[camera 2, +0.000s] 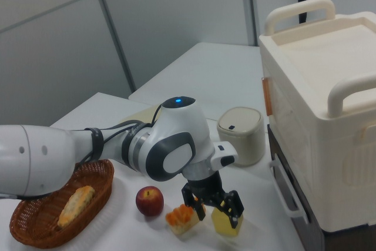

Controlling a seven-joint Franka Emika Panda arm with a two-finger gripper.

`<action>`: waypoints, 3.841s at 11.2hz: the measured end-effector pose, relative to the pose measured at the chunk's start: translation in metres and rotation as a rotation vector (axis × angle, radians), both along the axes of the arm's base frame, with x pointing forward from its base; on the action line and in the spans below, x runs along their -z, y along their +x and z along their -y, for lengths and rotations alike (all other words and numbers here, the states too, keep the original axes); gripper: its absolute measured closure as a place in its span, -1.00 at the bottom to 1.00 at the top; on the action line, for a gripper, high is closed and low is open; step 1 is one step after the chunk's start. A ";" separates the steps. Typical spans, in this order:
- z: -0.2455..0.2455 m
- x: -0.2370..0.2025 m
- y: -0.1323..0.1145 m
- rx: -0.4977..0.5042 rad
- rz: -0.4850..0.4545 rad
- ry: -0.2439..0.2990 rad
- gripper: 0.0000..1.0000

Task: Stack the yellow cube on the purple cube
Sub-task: 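Lower the gripper over the yellow cube and close on it, then lift the yellow cube and carry it above the purple cube, then lower the yellow cube onto the purple cube and open the gripper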

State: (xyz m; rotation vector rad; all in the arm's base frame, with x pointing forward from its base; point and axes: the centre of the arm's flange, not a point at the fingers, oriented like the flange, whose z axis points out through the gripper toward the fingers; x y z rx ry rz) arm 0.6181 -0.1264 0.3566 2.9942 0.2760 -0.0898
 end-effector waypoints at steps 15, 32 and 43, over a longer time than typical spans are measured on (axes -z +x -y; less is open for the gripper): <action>0.041 -0.063 -0.007 0.089 0.119 -0.018 -0.19; 0.232 -0.068 -0.109 -0.007 0.001 -0.004 -0.12; 0.254 -0.065 -0.111 0.054 0.065 0.020 -1.00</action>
